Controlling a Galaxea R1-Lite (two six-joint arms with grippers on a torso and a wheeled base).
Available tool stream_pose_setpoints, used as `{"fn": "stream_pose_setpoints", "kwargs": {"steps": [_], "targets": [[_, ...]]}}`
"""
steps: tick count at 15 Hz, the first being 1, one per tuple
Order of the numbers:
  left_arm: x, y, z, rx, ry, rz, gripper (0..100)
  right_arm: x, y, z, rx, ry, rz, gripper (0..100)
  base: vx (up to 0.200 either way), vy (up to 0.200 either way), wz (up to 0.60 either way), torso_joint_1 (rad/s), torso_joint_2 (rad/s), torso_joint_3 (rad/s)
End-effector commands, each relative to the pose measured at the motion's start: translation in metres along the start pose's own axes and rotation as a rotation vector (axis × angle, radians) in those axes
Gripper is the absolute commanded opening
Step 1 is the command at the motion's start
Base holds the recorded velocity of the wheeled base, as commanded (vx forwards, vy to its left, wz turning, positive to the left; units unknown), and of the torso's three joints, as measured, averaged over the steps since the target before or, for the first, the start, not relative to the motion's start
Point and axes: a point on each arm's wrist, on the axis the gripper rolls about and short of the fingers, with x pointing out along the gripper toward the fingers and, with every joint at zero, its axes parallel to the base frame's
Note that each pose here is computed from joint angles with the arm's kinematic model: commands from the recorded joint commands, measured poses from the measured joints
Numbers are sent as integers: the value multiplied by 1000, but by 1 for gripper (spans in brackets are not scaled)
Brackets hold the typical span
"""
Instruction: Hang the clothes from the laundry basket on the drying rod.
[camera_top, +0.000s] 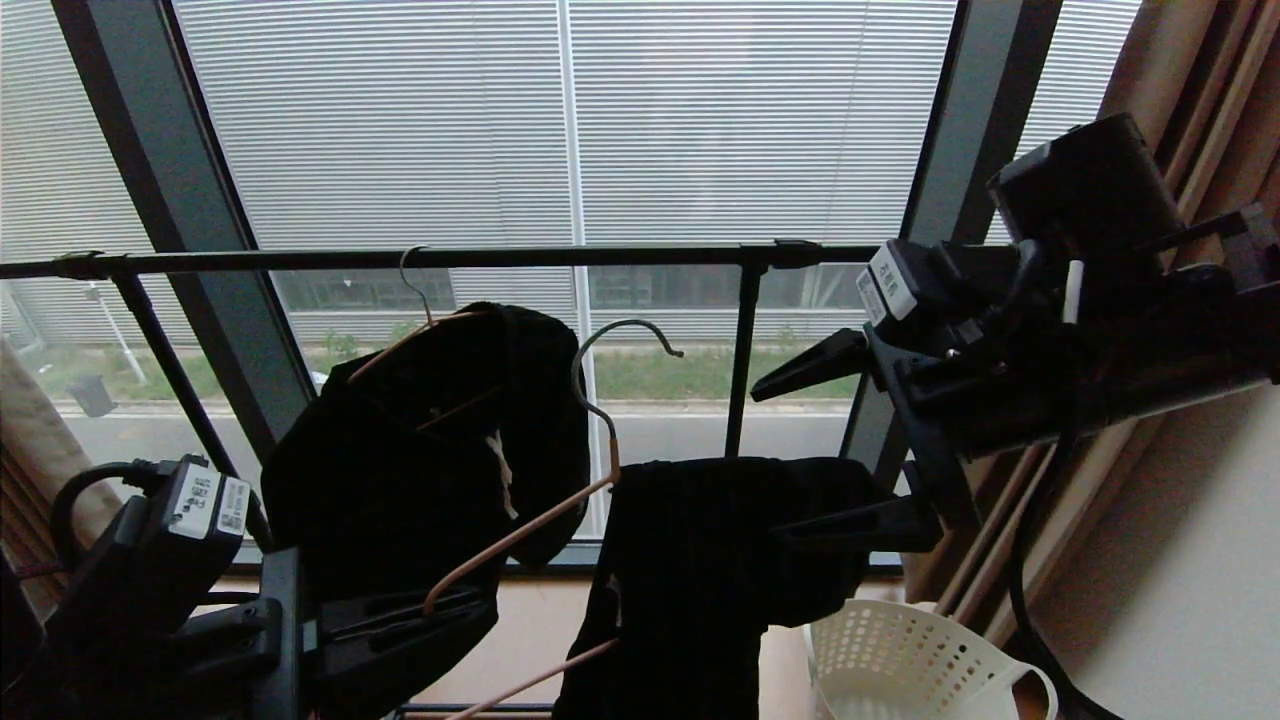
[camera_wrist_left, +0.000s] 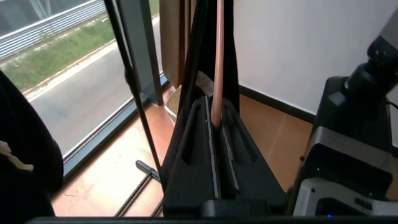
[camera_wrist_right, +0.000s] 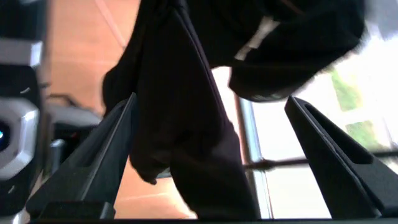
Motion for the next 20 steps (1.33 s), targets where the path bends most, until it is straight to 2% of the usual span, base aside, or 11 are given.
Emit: {"fn": "stream_pose_setpoints", "kwargs": {"steps": [1,3,7,15,16,20], "targets": [[0,-2,0,5,-3,-12,0,18,-16,-3,-15,14,63,100,0,0,0,0,0,0],[0,-3,1,8,-3,-20,0,17,-19,2,1,38,117,100,0,0,0,0,0,0],[1,-3,2,11,-9,-19,0,31,-17,1,10,49,155,100,0,0,0,0,0,0],[2,-2,6,18,-20,-18,0,44,-17,-3,26,64,184,100,0,0,0,0,0,0],[2,-2,6,18,-22,-18,0,46,-18,-4,30,67,187,0,0,0,0,0,0,0],[2,-2,7,16,-23,-18,0,49,-16,-2,28,65,193,0,0,0,0,0,0,0]]}}
